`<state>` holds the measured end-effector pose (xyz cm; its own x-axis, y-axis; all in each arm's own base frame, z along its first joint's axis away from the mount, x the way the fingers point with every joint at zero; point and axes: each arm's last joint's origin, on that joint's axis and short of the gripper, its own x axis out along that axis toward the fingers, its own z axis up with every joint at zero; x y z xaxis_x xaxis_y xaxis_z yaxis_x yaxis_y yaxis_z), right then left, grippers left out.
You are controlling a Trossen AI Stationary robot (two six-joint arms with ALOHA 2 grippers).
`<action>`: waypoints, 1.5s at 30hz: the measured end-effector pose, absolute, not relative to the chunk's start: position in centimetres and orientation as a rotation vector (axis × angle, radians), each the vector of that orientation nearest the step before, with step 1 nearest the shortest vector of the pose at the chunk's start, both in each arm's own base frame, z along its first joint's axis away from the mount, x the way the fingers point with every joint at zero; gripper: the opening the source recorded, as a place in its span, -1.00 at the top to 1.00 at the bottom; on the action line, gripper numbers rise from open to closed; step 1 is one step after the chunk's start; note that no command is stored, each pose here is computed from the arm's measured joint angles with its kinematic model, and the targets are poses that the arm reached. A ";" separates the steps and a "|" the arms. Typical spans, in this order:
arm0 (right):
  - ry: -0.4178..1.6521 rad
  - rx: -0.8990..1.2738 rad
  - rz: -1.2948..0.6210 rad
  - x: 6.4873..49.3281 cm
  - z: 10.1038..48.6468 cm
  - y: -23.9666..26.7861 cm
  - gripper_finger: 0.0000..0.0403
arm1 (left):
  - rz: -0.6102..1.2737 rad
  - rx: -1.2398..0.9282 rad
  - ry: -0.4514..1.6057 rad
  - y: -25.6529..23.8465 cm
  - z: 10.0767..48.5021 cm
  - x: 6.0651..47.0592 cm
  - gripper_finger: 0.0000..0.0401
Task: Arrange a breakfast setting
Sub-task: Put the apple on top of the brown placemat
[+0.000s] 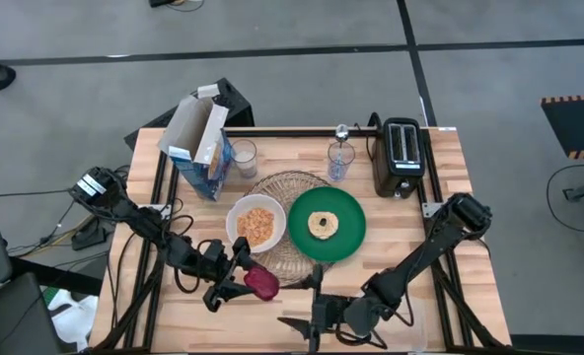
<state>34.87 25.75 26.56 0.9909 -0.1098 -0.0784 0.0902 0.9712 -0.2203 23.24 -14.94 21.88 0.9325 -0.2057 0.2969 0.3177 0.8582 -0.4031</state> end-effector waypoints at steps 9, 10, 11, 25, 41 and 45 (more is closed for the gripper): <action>0.076 -0.134 -0.122 35.4 26.7 25.0 -0.75 | -0.271 -0.472 -0.253 -14.9 21.9 23.2 -0.20; 0.075 -0.128 -0.125 35.5 26.7 25.0 -0.75 | -0.270 -0.472 -0.253 -14.9 21.9 23.2 -0.20; 0.076 -0.131 -0.128 35.6 26.7 24.8 -0.74 | -0.270 -0.472 -0.252 -14.9 21.9 23.2 -0.20; 0.093 -0.292 -0.361 35.9 27.7 24.1 -0.95 | -0.175 -0.494 -0.275 -14.5 22.1 23.3 -0.21; 0.080 -0.183 -0.367 37.0 27.8 22.5 -0.97 | -0.139 -0.540 -0.287 -13.9 22.1 23.7 -0.21; 0.077 -0.165 -0.382 37.4 27.8 21.8 -0.97 | -0.141 -0.551 -0.307 -13.9 22.3 23.6 -0.21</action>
<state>37.42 21.83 27.78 0.9253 -0.3768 -0.0432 0.3644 0.9148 -0.1746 23.58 -13.85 22.29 0.9447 -0.0500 0.3241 0.2136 0.8436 -0.4926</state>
